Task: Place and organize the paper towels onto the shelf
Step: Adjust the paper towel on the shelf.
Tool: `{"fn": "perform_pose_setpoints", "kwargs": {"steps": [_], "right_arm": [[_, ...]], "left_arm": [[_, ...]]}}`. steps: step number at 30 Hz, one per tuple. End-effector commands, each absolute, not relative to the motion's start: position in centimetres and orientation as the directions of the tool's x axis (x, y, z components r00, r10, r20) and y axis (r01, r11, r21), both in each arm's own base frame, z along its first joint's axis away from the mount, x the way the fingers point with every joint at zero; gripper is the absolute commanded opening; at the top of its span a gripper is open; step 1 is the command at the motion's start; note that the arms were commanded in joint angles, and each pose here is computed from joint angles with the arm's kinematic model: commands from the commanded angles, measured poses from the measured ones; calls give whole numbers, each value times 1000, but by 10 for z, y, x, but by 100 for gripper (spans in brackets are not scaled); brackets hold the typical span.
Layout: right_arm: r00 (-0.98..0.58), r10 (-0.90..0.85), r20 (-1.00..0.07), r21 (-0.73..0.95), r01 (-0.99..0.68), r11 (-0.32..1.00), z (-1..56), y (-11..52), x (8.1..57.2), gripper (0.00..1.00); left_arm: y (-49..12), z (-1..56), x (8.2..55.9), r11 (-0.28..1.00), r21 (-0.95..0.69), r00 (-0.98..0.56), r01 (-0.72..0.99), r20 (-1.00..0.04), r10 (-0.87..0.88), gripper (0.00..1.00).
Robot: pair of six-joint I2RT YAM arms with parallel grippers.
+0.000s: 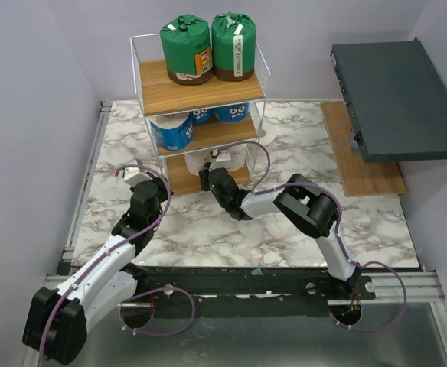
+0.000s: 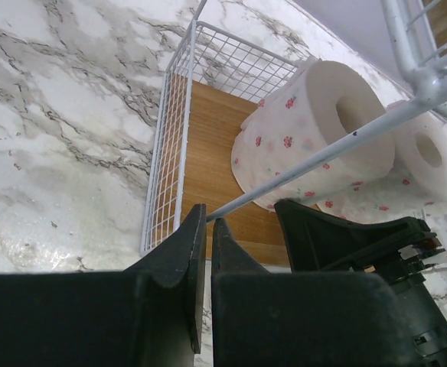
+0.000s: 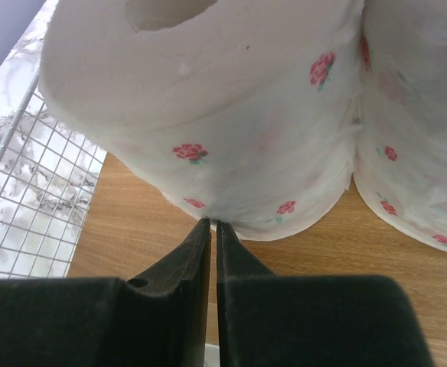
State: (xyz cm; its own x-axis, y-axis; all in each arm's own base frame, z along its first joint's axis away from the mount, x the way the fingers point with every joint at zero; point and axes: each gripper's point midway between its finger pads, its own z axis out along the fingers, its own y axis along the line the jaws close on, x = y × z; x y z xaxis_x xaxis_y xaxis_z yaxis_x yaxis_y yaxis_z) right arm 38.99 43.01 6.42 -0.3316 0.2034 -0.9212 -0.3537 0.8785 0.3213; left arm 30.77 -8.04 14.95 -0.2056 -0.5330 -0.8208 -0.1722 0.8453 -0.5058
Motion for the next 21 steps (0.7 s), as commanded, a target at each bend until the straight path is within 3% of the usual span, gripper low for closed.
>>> {"fn": "perform_pose_setpoints", "kwargs": {"steps": [1,21], "right_arm": [[-327,170,-930,274,-305,912,50,416,406,11],[-325,187,-927,294,-319,901,60,408,411,11]], "left_arm": [[-103,123,291,848,-517,-344,-117,-780,-523,0],[-106,120,294,848,-518,-350,-113,-778,-522,0]]}}
